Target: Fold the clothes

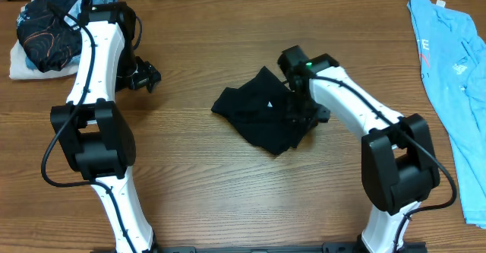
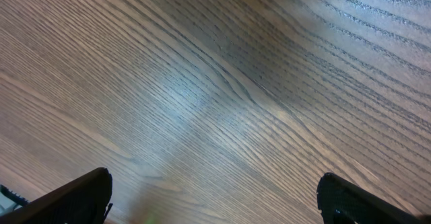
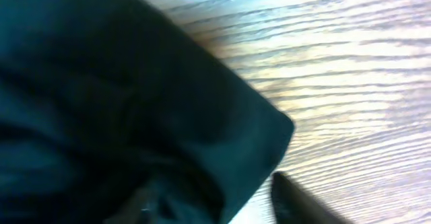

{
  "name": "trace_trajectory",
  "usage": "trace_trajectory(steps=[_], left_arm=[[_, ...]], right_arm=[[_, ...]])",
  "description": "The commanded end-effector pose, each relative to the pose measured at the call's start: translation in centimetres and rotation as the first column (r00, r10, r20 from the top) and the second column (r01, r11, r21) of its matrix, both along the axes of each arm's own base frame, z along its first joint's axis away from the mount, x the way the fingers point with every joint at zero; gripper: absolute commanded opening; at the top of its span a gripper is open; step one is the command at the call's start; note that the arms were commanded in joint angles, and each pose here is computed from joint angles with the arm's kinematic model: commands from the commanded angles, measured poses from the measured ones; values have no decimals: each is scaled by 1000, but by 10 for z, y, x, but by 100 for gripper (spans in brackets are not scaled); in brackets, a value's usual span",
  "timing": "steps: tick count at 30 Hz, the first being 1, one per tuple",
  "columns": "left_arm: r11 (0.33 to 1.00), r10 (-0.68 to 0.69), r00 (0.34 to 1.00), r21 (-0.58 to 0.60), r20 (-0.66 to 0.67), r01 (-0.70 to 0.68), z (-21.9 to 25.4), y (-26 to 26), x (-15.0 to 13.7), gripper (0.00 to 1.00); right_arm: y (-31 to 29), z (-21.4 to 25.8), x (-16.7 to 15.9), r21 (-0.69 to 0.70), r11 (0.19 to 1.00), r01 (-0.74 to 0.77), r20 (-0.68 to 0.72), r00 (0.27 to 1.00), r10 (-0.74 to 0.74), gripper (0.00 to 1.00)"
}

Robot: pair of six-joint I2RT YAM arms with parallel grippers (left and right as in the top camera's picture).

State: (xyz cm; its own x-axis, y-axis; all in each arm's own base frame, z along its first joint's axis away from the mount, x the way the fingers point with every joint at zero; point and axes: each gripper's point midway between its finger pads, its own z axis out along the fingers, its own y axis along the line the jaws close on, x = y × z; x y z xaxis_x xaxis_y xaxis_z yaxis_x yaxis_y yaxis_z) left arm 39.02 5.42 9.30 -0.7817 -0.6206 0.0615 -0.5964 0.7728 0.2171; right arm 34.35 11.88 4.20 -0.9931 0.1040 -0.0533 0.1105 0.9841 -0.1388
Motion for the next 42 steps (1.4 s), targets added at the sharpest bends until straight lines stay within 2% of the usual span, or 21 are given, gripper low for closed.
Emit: trace_trajectory(steps=[1, 3, 7, 12, 15, 17, 21, 25, 30, 32, 37, 42], left_arm=[[1000, -1, 1000, 12, -8, 1, 0, 5, -3, 100], [1000, -1, 1000, 12, -8, 2, 0, 4, -2, 100], [1000, -1, 1000, 12, -8, 1, 0, 5, -3, 100], [1000, -1, 1000, 12, -8, 1, 0, 5, -3, 100], [1000, -1, 1000, 12, -7, 2, 0, 4, -2, 100], [1000, -1, 1000, 12, -4, 2, 0, 4, -2, 100], [1000, -1, 1000, 13, -1, 1, 0, 5, -1, 100], [1000, -1, 1000, 13, -1, 1, 0, 5, -1, 100], [1000, -1, 1000, 12, -6, 2, 0, 4, -2, 100], [1000, -1, 1000, 12, -9, 2, 0, 4, -3, 100], [1000, -1, 1000, 12, -8, 2, 0, 4, -2, 100], [1000, -1, 1000, 12, -9, 2, 0, 4, -3, 100]], right_arm=[[1, 2, -2, 19, 998, 54, -3, 999, -54, 91], [0, 12, 0, 21, 996, 83, 3, 997, -83, 98], [4, 51, 9, 47, 995, 93, 52, 994, -96, 99], [23, 127, 14, 160, 985, 66, 143, 986, -90, 100], [36, 152, 11, 240, 970, 40, 147, 986, -78, 100], [55, 158, 6, 332, 943, -32, 127, 992, -11, 100], [106, 159, -13, 521, 834, -181, 94, 984, 155, 100], [141, 147, -26, 553, 800, -233, 95, 972, 217, 100], [178, 119, -42, 585, 802, -116, 34, 992, 118, 100], [188, 101, -44, 602, 797, -46, 4, 999, 54, 96], [211, 83, -49, 699, 715, -27, -21, 998, 58, 96], [214, 76, -34, 722, 692, -11, 17, 1000, -1, 93]])
